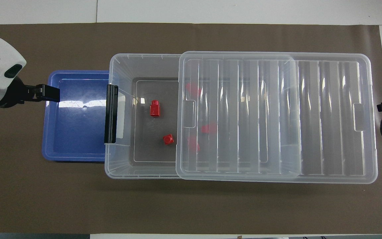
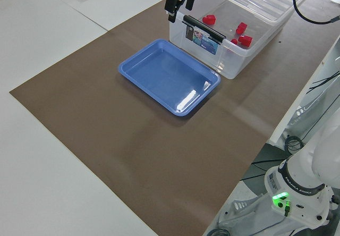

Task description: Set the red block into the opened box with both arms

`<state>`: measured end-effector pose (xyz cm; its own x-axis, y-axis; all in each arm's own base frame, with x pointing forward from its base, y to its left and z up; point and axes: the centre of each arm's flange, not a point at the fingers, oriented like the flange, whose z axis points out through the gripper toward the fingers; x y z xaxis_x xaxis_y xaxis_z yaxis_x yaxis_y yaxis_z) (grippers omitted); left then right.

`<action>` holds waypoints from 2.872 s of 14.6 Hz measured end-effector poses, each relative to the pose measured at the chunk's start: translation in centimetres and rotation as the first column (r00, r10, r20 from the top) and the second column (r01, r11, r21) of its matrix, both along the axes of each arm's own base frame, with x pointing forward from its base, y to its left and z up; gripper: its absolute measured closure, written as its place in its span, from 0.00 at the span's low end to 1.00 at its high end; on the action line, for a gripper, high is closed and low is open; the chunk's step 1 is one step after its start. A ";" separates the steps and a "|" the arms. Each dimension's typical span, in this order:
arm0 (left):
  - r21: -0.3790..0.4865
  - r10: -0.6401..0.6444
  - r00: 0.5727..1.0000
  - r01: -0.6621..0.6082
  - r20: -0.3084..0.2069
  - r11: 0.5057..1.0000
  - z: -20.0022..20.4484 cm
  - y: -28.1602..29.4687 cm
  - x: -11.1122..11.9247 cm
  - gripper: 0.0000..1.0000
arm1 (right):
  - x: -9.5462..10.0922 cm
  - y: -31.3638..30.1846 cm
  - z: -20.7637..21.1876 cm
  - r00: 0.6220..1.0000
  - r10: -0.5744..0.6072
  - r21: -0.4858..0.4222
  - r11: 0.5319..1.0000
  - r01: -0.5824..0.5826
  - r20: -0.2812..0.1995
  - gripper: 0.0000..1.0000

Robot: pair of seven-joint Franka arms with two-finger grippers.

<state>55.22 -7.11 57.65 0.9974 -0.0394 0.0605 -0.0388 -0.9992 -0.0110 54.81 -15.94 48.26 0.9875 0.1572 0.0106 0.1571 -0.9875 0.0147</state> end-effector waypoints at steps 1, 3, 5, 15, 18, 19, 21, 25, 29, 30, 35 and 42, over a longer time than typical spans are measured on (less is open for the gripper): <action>-0.003 -0.008 1.000 0.008 -0.004 1.000 1.2 0.7 -0.1 0.00 | -0.1 -0.1 -0.3 1.000 -0.001 -0.001 1.000 0.001 0.002 0.99; -0.002 -0.016 1.000 0.016 -0.011 1.000 2.8 1.3 -0.3 0.00 | -0.1 0.1 -1.0 1.000 0.001 0.000 1.000 -0.001 0.000 0.99; -0.001 -0.020 0.999 0.020 -0.029 1.000 3.1 1.5 -0.5 0.00 | -0.2 0.3 -1.3 1.000 0.004 0.001 1.000 -0.004 -0.004 0.99; 0.002 -0.038 0.997 0.038 -0.067 0.999 2.6 1.1 -0.9 0.00 | 1.0 5.9 -1.5 1.000 -0.030 0.004 1.000 0.030 -0.005 0.99; 0.002 -0.038 0.997 0.038 -0.067 0.999 2.6 1.1 -0.9 0.00 | 1.4 8.5 -1.5 0.999 -0.048 0.005 0.999 0.048 -0.005 0.99; 0.002 -0.038 0.997 0.038 -0.066 0.999 2.7 1.1 -0.9 0.00 | 1.5 9.3 -1.5 0.998 -0.060 0.005 0.998 0.060 -0.004 0.99; 0.002 -0.037 0.997 0.037 -0.066 0.999 2.7 1.2 -0.9 0.00 | 1.7 11.2 -1.5 0.996 -0.083 0.006 0.996 0.083 -0.005 0.99; -0.025 -0.023 0.997 0.022 -0.072 0.999 3.5 3.2 -0.8 0.00 | 1.7 14.5 -1.6 0.993 -0.121 0.006 0.993 0.121 -0.006 0.99; -0.039 -0.016 0.995 0.013 -0.099 0.999 4.0 4.3 -0.8 0.00 | 1.7 16.8 -1.6 0.989 -0.147 0.007 0.989 0.147 -0.006 0.99; -0.039 -0.018 0.995 0.015 -0.101 0.999 4.0 4.2 -0.7 0.00 | 1.7 17.3 -1.6 0.988 -0.151 0.007 0.988 0.151 -0.006 0.99; -0.040 -0.030 0.993 0.026 -0.116 0.999 4.0 3.9 -0.9 0.00 | 1.6 17.8 -1.5 0.986 -0.168 0.008 0.986 0.168 -0.005 0.99; -0.040 -0.038 0.991 0.034 -0.125 0.999 4.1 3.8 -1.2 0.00 | 1.4 20.6 -1.4 0.983 -0.184 0.009 0.983 0.184 -0.003 0.99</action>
